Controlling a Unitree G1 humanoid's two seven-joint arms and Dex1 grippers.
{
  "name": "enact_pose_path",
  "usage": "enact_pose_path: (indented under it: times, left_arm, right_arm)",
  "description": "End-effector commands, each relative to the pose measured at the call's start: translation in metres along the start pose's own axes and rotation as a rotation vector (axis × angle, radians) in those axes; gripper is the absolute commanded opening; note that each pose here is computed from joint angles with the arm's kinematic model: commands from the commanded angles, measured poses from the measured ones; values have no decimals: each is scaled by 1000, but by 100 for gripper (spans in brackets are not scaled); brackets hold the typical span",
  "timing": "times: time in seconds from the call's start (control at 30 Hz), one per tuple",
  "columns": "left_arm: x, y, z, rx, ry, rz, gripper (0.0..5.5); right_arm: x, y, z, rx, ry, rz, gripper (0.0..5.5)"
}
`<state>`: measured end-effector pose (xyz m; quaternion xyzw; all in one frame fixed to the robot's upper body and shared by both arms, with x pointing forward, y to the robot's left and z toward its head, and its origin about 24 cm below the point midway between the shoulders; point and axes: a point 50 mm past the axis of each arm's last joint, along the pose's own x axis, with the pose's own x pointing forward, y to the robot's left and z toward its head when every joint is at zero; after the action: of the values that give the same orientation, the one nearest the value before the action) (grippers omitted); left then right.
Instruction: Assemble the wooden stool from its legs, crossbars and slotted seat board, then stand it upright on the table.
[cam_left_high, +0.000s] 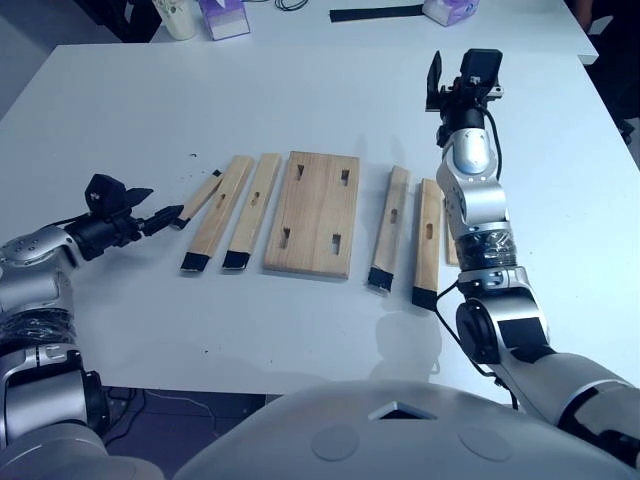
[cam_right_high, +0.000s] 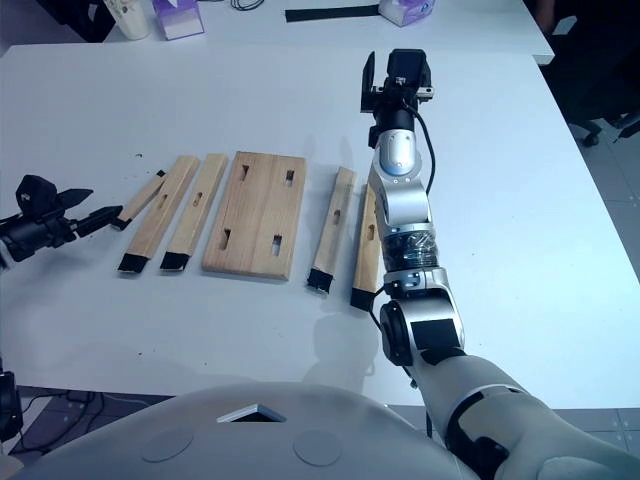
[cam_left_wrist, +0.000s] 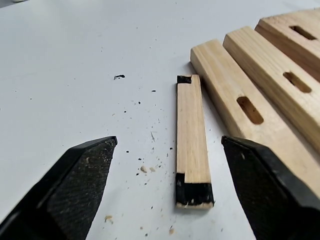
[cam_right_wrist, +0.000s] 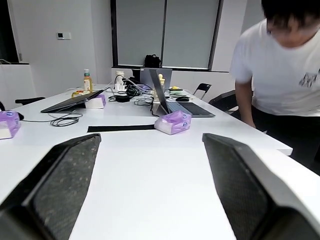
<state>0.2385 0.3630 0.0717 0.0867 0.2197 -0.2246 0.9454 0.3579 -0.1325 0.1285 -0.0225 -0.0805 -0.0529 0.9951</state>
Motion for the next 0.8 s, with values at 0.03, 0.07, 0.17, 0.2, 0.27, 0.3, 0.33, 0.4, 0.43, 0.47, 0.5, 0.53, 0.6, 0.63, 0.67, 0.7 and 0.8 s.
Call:
enact_pose_path:
  times: [0.03, 0.07, 0.17, 0.2, 0.27, 0.3, 0.33, 0.4, 0.43, 0.47, 0.5, 0.53, 0.6, 0.63, 0.67, 0.7, 0.8]
  left_arm:
    - [1, -4, -3, 23, 31, -40, 388]
    - [0, -5, -4, 24, 30, -46, 388]
    - [4, -7, -7, 33, 48, -49, 388]
    - [5, -7, -9, 30, 52, -46, 388]
    - [6, -9, -12, 32, 65, -44, 388]
    - [8, -9, -13, 35, 69, -43, 388]
    - [9, -9, -15, 34, 72, -39, 388]
    - [12, -10, -16, 41, 78, -46, 388]
    - [13, -9, -16, 47, 80, -47, 388]
    - [15, -9, -16, 53, 81, -49, 388]
    - [16, -9, -16, 58, 84, -50, 388]
    - [17, -8, -17, 64, 93, -53, 388]
    - [18, -8, -18, 73, 110, -57, 388]
    - [18, -7, -19, 73, 113, -56, 388]
    - [19, -6, -19, 71, 113, -57, 388]
    - [19, -6, -19, 68, 112, -60, 388]
    - [19, -6, -21, 65, 117, -66, 348]
  right_arm:
    - [-4, -1, -5, -8, 20, -10, 375]
    - [-4, -1, -5, -6, 21, -11, 375]
    - [-5, -1, -6, -2, 23, -18, 375]
    - [-4, 0, -5, 1, 22, -16, 375]
    - [-3, 1, -3, 6, 18, -11, 375]
    - [-3, 1, -3, 8, 15, -14, 375]
    - [-3, 1, -3, 10, 14, -14, 375]
    - [-4, 1, -4, 13, 15, -17, 375]
    - [-4, 1, -4, 14, 17, -17, 375]
    - [-5, 1, -5, 15, 19, -19, 375]
    - [-5, 1, -6, 15, 21, -22, 375]
    - [-6, 1, -7, 16, 23, -22, 375]
    - [-6, 1, -7, 17, 25, -24, 375]
    - [-7, 1, -7, 17, 25, -26, 375]
    - [-7, 1, -7, 18, 24, -31, 375]
    - [-7, 0, -7, 20, 23, -36, 375]
    - [-7, 0, -7, 25, 22, -41, 377]
